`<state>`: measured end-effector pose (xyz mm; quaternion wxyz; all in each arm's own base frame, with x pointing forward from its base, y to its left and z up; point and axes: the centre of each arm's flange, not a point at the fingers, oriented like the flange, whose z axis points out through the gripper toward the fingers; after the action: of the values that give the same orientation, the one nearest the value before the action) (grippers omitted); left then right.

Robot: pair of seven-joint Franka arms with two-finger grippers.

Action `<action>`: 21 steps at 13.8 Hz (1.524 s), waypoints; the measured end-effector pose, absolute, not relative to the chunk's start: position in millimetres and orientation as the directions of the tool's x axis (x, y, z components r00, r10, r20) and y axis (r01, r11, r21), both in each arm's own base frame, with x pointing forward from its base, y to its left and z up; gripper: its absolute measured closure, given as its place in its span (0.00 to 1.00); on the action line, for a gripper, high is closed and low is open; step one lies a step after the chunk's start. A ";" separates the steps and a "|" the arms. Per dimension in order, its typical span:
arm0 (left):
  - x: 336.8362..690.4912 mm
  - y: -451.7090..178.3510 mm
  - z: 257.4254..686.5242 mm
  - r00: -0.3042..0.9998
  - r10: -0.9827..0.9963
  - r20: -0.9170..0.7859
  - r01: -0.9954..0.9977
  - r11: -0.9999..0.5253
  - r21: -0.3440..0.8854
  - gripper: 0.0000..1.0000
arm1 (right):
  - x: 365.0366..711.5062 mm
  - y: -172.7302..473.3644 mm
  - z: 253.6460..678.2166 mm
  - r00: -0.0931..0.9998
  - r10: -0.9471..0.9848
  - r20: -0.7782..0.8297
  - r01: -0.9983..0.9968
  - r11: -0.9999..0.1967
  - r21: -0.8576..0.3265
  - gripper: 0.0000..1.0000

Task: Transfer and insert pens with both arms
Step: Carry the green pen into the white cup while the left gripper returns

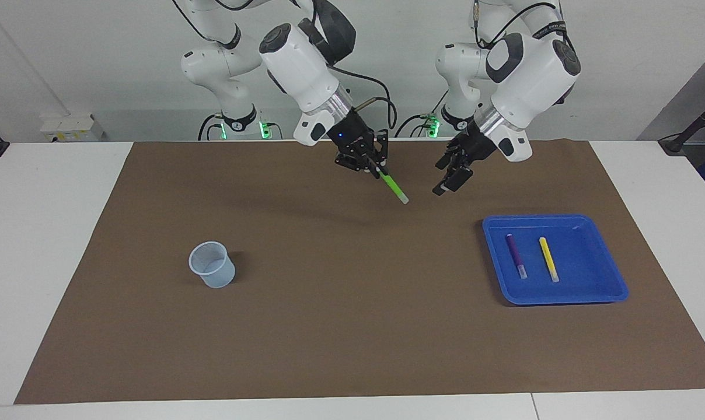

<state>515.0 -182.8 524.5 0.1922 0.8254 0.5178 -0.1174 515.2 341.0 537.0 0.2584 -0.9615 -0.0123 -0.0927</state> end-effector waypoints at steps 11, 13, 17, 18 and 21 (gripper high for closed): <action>530.7 -89.8 520.3 0.830 0.552 -0.082 0.556 -0.808 0.194 0.00 | 571.1 210.6 548.8 0.747 0.617 0.246 0.630 -0.776 0.032 0.83; 531.5 -85.0 520.3 0.834 0.547 -0.079 0.551 -0.812 0.195 0.00 | 580.9 185.0 546.3 0.686 0.696 0.215 0.692 -0.714 0.103 0.83; 531.3 -86.3 520.3 0.835 0.544 -0.079 0.548 -0.813 0.195 0.00 | 600.0 127.9 541.1 0.553 0.816 0.170 0.794 -0.577 0.188 0.83; 531.2 -86.6 520.3 0.836 0.543 -0.078 0.547 -0.814 0.195 0.00 | 602.8 118.9 535.8 0.532 0.832 0.155 0.809 -0.554 0.197 0.83; 531.1 -87.3 520.3 0.837 0.541 -0.078 0.545 -0.816 0.195 0.00 | 606.2 104.2 514.3 0.467 0.878 0.100 0.855 -0.478 0.201 0.83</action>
<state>531.1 -87.3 520.3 0.1050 0.9527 0.2849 -0.0095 606.2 104.2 514.3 -0.0611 -0.8543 -0.5073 -0.0949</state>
